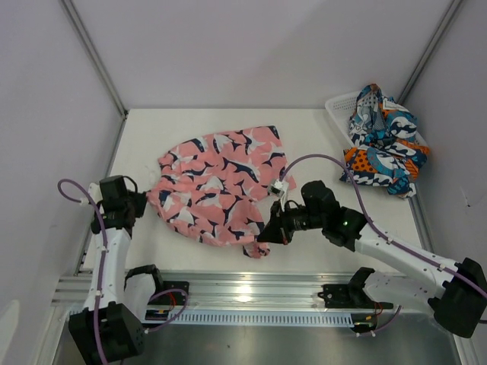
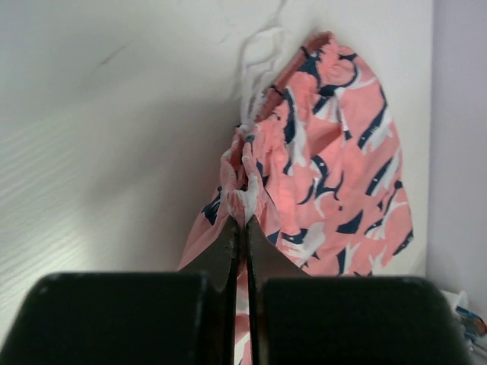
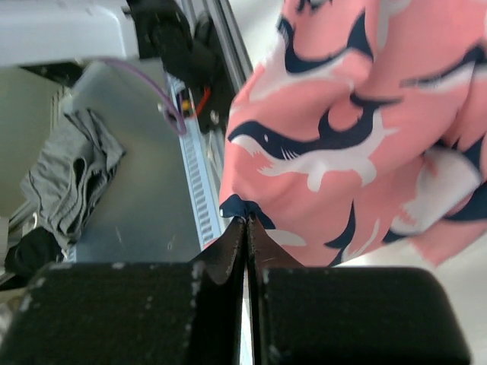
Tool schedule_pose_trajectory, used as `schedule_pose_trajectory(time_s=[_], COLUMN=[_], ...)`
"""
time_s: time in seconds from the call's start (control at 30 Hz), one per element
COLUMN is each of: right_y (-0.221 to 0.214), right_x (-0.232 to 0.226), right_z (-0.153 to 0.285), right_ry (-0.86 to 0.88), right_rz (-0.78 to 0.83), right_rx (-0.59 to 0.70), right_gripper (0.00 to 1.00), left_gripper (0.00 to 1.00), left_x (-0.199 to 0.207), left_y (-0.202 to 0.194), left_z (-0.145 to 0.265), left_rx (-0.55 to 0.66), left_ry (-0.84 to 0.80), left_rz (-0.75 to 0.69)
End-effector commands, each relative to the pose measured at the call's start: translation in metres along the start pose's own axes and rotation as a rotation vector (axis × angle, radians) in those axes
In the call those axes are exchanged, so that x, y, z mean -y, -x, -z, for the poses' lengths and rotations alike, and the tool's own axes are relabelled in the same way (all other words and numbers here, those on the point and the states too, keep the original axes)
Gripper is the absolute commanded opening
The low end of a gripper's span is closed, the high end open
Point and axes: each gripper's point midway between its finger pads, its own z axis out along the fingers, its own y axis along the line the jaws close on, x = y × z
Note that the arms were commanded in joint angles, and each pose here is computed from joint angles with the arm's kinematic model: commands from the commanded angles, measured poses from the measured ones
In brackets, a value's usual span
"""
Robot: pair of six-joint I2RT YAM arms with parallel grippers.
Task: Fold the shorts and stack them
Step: Flatten the shorts out
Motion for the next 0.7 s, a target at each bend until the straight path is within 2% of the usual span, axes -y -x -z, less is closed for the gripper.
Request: schedule_pose_trajectory(time_s=[0.0,0.17,0.3,0.4,0.43,0.53,0.67], right_y=[-0.017,-0.008,0.006,0.026,0.048,0.066,0.102], right_x=[-0.002,-0.015,0.010,0.051,0.066,0.127,0.182], right_z=[0.005,0.012,0.011,0.008,0.014,0.022,0.030], right_ry=[-0.033,-0.032,-0.162,-0.279,-0.329,-0.480,-0.564], right_rz=[-0.048,-0.022,-0.018,-0.080,-0.082,-0.175,-0.229], right_rx=[-0.034,-0.022,-0.016,-0.014,0.025,0.034,0.074], right_gripper=[0.00,0.00,0.00,0.00,0.00,0.00,0.00], left_gripper=[0.00,0.00,0.00,0.00,0.00,0.00,0.00], left_x=[-0.028,-0.058,-0.062,-0.054,-0.051,-0.046,-0.035], left_y=[0.006,-0.001,0.000,0.000,0.001,-0.001,-0.005], left_z=[0.001,0.003,-0.001,-0.004,-0.005,-0.007,-0.011], left_rx=[0.041,0.025,0.038,0.035,0.034,0.020,-0.015], left_ry=[0.084,0.201,0.204,0.181,0.174,0.170,0.143], left_rz=[0.002,0.027,0.069,0.122,0.136,0.195,0.250])
